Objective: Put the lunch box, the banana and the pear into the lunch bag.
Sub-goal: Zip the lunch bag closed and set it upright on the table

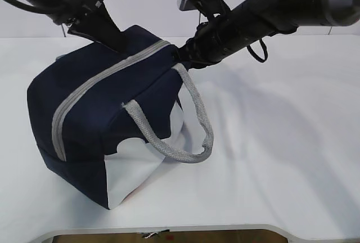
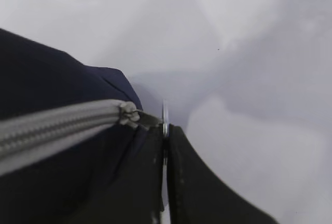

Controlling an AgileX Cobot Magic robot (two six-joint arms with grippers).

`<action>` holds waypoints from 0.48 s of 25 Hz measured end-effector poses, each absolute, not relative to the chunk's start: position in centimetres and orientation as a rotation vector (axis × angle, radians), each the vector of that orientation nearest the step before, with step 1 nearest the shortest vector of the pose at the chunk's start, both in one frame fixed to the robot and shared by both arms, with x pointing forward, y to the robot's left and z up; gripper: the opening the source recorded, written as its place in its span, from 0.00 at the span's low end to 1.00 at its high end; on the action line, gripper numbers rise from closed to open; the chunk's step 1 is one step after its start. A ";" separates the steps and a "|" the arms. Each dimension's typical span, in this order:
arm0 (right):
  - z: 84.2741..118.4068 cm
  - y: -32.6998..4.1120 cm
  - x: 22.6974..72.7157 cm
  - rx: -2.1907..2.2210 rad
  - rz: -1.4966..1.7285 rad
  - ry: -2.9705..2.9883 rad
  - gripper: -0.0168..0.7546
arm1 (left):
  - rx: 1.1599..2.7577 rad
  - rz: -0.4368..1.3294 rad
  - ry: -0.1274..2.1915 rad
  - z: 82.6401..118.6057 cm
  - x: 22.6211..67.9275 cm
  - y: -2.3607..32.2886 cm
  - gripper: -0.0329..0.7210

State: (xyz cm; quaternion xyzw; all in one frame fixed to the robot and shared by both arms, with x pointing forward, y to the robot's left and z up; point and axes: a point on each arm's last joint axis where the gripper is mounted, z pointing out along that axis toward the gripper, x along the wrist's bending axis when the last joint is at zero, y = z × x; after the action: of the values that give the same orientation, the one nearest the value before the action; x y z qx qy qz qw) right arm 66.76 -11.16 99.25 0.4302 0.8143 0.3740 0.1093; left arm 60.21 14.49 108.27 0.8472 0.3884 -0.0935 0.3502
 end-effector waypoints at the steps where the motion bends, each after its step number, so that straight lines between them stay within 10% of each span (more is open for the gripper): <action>1: 98.9 -11.1 66.8 1.273 1.096 2.399 0.04 | 2.196 -0.241 1.006 108.3 60.2 14.5 0.06; 12: 100.1 -10.3 67.3 1.268 1.163 2.440 0.04 | 2.211 -0.248 1.001 108.2 60.1 14.6 0.06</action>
State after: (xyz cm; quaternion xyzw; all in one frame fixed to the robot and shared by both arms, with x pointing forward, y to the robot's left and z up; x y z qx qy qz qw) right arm 67.34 -10.33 100.14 0.4234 0.8147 0.3884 0.0780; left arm 60.11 14.56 108.20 0.8510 0.3853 -0.0955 0.3439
